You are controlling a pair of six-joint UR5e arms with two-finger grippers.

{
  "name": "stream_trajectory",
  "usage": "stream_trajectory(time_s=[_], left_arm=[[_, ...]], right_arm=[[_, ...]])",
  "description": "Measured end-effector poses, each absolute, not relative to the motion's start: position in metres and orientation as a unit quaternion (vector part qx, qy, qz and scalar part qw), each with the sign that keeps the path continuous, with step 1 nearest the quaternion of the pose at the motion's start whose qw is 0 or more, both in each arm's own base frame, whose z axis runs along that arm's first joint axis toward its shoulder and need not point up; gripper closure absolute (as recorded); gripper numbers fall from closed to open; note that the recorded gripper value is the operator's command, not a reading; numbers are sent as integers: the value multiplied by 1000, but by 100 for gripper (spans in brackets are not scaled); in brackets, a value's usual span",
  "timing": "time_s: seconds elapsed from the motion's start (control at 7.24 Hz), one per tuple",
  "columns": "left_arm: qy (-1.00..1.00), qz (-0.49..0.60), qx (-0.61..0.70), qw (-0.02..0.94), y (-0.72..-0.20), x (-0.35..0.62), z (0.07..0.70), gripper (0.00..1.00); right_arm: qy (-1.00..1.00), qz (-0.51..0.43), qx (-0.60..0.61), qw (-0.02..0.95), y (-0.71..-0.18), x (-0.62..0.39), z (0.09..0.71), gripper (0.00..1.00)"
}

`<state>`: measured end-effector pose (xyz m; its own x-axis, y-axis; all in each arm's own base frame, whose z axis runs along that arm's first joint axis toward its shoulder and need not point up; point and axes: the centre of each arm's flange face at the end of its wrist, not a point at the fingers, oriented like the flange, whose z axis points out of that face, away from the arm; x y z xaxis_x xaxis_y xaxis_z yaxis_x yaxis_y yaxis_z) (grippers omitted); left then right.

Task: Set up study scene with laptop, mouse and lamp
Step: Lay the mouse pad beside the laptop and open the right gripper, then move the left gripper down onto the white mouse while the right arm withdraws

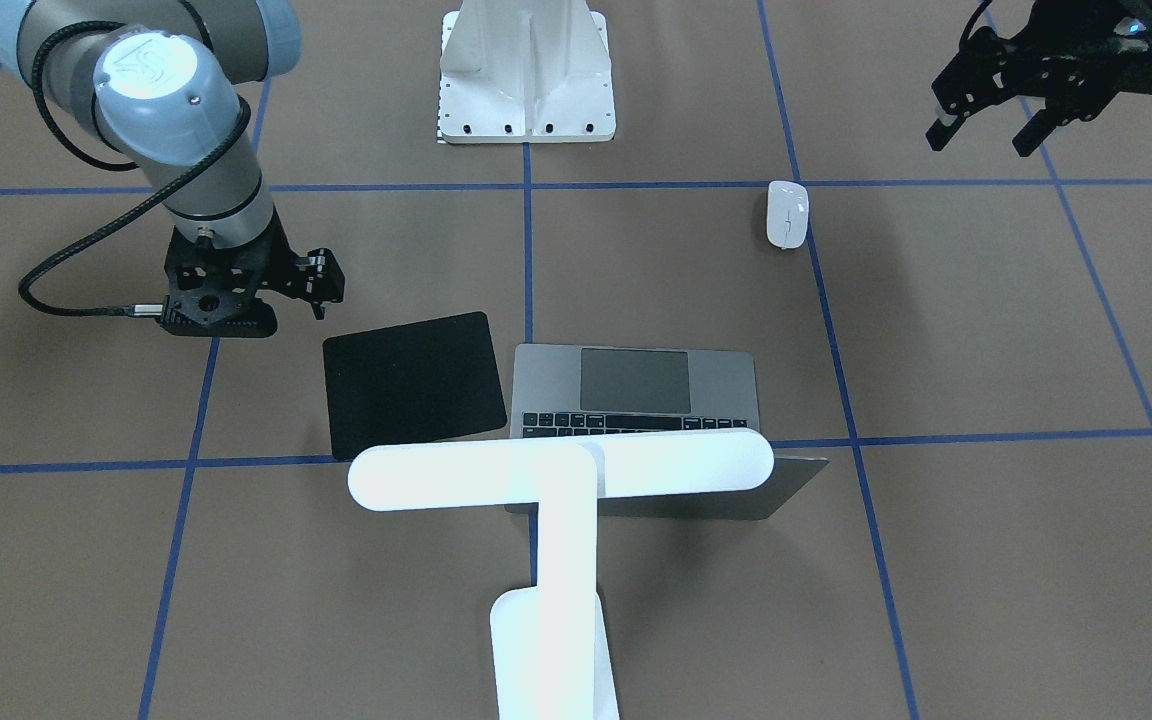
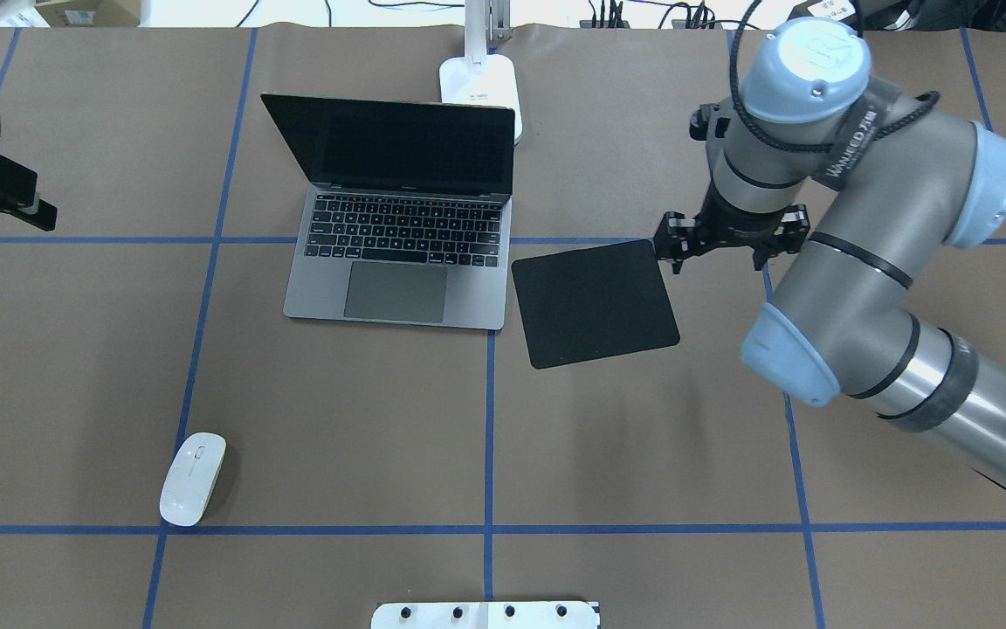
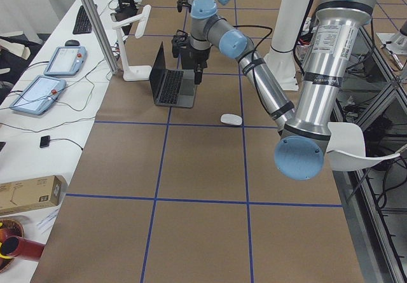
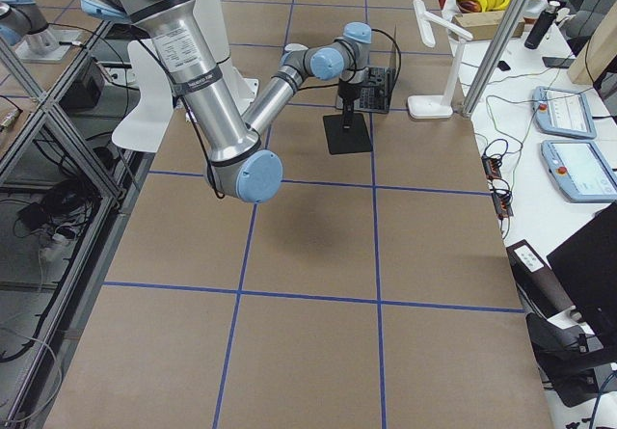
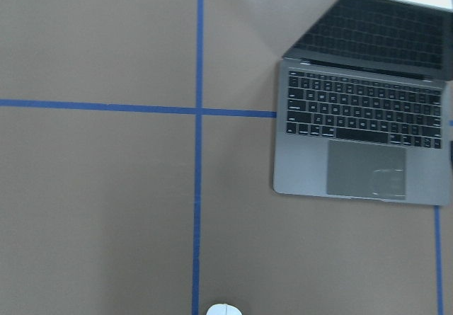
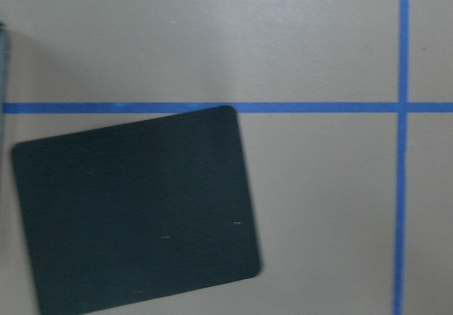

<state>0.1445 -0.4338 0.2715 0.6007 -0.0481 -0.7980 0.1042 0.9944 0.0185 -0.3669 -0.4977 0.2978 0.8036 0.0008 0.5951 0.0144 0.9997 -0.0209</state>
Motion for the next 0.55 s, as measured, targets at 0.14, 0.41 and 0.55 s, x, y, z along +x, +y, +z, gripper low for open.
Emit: stream_trajectory(time_s=[0.14, 0.41, 0.55], left_arm=[[426, -27, 25, 904, -436, 176, 280, 0], [392, 19, 22, 919, -427, 243, 292, 0], [383, 34, 23, 923, -425, 264, 304, 0]], right_arm=[[-297, -15, -18, 955, -502, -347, 331, 0], [-273, -35, -26, 961, -508, -305, 382, 0], [-265, -50, -28, 963, -510, -285, 404, 0]])
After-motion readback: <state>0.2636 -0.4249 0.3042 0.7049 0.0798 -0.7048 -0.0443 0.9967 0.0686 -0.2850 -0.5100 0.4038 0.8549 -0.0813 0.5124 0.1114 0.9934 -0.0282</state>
